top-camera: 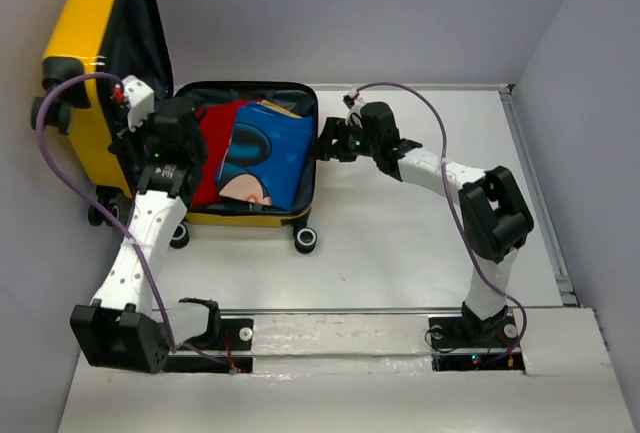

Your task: Pack the luggage

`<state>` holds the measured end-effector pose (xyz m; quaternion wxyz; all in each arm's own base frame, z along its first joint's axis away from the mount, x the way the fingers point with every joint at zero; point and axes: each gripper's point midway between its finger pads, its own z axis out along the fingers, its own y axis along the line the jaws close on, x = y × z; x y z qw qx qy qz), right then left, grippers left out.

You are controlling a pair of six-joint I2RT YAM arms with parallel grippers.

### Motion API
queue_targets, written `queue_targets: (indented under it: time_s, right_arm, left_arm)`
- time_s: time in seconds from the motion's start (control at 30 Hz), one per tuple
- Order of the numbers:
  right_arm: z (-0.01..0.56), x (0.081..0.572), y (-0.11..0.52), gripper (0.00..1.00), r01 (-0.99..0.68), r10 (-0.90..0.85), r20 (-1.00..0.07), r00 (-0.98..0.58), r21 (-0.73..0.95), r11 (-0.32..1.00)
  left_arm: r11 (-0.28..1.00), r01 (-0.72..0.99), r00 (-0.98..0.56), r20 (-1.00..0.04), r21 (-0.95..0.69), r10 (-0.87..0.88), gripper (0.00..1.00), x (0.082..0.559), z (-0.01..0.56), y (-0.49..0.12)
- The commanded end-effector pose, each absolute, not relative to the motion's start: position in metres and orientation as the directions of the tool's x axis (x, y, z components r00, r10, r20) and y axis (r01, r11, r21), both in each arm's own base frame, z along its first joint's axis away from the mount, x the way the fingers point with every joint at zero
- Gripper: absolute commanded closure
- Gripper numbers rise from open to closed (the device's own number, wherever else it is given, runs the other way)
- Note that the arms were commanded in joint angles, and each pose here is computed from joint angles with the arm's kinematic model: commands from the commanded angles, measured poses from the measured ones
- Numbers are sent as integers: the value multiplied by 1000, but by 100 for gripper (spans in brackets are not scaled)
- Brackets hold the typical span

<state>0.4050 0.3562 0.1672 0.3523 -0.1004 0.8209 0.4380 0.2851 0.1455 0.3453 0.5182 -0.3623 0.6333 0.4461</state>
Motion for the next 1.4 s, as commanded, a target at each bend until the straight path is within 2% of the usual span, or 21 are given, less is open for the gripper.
queue_targets:
  time_s: [0.0,0.13,0.17,0.2,0.23,0.27,0.3,0.37,0.4,0.47,0.53,0.57,0.67,0.8,0.97,1.07,1.1,1.13,1.23,1.27,1.37]
  right_arm:
    - [161,417,378,29,-457,167,-638,-752,686,566]
    - [143,414,387,43,-431,154,-601,-784,707,561]
    - [142,411,391,43,-436,146,-598,-788,710,553]
    - [141,411,392,43,-434,146,-596,-790,711,554]
    - [142,411,392,44,-427,153,-592,-791,715,554]
    - [143,412,390,45,-421,160,-592,-790,713,560]
    - [148,413,389,48,-420,171,-598,-783,711,564]
    - [145,415,381,52,-398,186,-605,-774,694,600]
    - [144,415,379,54,-392,191,-608,-770,688,611]
    - [142,416,371,64,-374,201,-616,-761,671,641]
    - [139,415,368,75,-364,199,-617,-761,661,656]
    - [137,415,365,84,-362,195,-622,-758,651,667]
    - [135,421,338,92,-325,223,-640,-735,622,713]
    - [137,423,302,93,-321,216,-679,-702,572,754]
    - [137,428,240,93,-283,218,-697,-683,528,801]
    - [148,432,201,93,-292,216,-720,-659,510,809]
    - [143,427,191,91,-267,198,-702,-684,494,828]
    - [143,427,181,70,-255,187,-707,-682,470,845]
    - [153,419,160,25,-233,171,-725,-667,421,877]
    - [159,415,161,21,-238,177,-728,-662,429,871]
    - [193,409,149,20,-237,216,-767,-605,432,870]
  left_arm:
    - [580,-796,-159,-985,171,72,94,287,345,56]
    - [731,-656,-147,-982,187,120,94,278,338,-7]
    - [775,-600,-150,-980,197,132,94,279,338,-21]
    - [828,-533,-136,-984,174,119,90,282,341,-39]
    - [864,-456,-151,-975,213,161,81,275,340,-61]
    - [882,-414,-152,-973,223,175,66,272,343,-72]
    - [929,-337,-122,-986,150,115,31,271,353,-91]
    - [970,-189,-120,-984,155,134,2,261,360,-124]
    - [981,-130,-115,-985,142,127,1,259,366,-136]
    - [992,99,-109,-990,77,87,1,250,386,-179]
    - [976,215,-119,-990,45,71,1,244,392,-201]
    - [965,262,-132,-990,23,60,1,242,393,-212]
    - [901,425,-129,-991,-83,-31,1,227,414,-238]
    - [941,297,-140,-982,-160,-123,1,241,427,-209]
    - [987,24,-215,-965,-159,-150,1,289,398,-135]
    - [981,-68,-235,-952,-184,-195,1,305,382,-110]
    - [974,-117,-240,-947,-193,-216,1,313,375,-93]
    - [966,-147,-234,-941,-215,-245,1,318,372,-85]
    - [936,-242,-220,-925,-255,-310,1,334,359,-46]
    - [925,-261,-212,-918,-278,-336,1,338,356,-35]
    - [891,-283,-222,-879,-355,-421,1,357,330,-6]
